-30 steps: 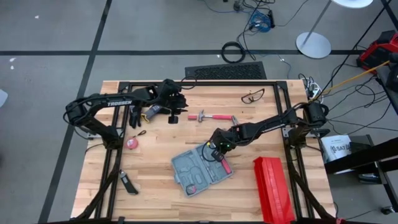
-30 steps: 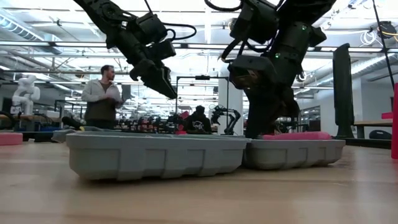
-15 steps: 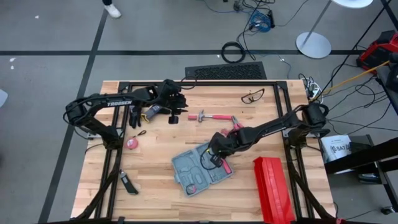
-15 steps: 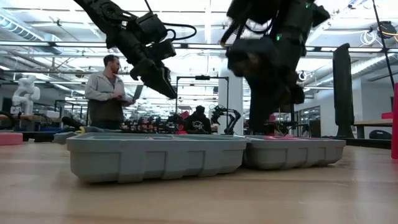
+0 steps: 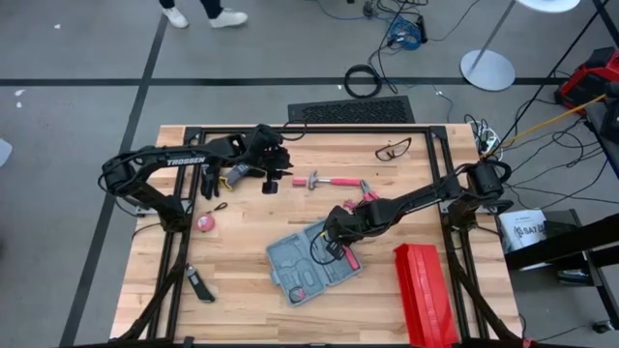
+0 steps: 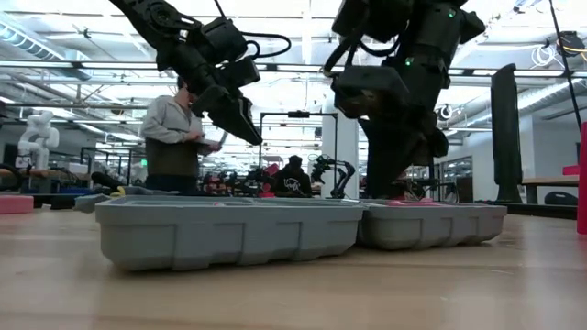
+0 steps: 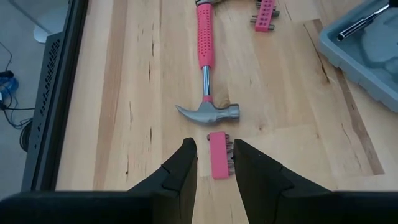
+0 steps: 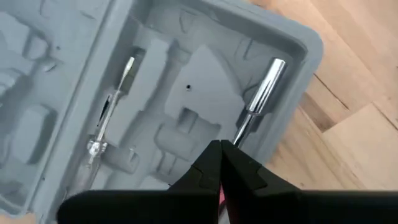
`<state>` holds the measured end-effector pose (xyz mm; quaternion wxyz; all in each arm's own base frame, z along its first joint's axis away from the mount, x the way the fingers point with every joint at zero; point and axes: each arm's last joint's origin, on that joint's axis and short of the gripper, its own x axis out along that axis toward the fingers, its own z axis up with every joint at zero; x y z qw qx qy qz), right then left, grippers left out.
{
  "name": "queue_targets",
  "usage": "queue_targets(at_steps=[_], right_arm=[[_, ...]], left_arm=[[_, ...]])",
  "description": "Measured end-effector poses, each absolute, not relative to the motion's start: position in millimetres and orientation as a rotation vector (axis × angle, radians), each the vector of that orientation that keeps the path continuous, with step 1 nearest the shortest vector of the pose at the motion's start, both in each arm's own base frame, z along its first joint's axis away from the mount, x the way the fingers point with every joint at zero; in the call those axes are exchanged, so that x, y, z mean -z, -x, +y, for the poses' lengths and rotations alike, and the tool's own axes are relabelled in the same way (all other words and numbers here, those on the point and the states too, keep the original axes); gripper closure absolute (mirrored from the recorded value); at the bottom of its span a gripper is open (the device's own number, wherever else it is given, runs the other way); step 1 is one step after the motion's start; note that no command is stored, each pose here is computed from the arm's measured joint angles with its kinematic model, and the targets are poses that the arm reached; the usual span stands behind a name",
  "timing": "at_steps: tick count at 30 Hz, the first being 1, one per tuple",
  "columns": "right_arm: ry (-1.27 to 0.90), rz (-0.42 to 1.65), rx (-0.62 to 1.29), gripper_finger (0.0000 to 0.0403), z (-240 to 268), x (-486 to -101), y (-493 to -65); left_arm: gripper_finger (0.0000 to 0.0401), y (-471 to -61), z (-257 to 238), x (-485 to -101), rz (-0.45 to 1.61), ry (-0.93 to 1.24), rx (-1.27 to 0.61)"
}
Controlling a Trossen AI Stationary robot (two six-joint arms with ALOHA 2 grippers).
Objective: Prefit tool cases
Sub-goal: Put the red screwdriver into the gray prefit tools case
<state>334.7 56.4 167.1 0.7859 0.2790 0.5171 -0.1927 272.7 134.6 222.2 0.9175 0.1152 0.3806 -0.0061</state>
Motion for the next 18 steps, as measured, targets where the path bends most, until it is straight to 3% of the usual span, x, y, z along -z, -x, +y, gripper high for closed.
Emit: queue_targets(at_steps=[18], right_arm=[[-0.589,1.209,0.445,0.0403,56,-141,-339]], left_arm=[[0.0292,-273,135,-222,0.784,-0.234,0.011]])
